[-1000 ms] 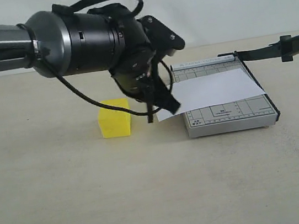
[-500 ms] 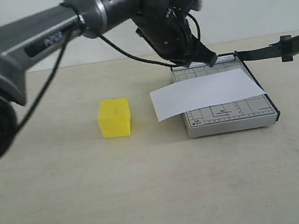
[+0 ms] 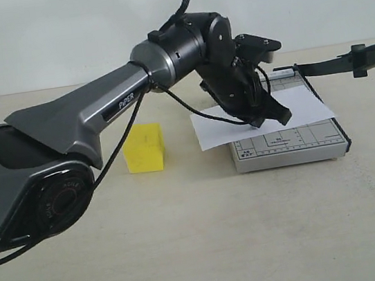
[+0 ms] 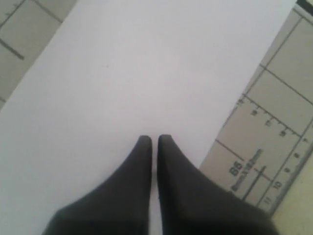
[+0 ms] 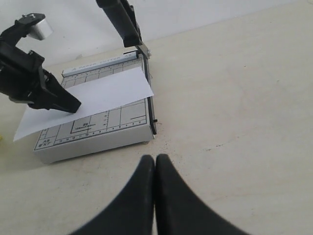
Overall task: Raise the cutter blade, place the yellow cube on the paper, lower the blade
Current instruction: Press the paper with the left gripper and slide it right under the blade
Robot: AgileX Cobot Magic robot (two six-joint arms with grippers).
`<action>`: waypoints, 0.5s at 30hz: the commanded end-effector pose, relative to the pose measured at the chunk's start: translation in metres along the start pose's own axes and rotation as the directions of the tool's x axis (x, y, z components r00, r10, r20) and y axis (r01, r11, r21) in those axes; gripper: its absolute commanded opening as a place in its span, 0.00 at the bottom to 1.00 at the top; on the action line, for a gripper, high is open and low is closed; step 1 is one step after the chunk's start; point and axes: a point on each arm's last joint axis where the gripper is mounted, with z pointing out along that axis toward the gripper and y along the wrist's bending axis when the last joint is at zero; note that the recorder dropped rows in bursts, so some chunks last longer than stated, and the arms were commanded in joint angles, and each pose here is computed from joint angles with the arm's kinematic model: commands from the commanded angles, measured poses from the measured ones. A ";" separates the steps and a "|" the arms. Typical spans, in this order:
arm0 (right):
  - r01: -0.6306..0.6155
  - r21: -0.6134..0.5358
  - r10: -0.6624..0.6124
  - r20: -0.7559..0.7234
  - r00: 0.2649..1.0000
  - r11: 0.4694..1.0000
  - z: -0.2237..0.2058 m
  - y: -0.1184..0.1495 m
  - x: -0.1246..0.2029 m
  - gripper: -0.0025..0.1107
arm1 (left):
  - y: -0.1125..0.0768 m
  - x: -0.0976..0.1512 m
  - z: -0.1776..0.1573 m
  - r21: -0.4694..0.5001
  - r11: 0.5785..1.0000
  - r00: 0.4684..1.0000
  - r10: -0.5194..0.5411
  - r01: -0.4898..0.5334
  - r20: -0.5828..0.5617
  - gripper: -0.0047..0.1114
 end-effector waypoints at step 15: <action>-0.001 0.001 0.001 0.005 1.000 1.000 0.000 0.000 -0.001 0.02 | -0.006 0.008 0.036 0.093 0.983 0.986 0.152 -0.158 0.073 0.08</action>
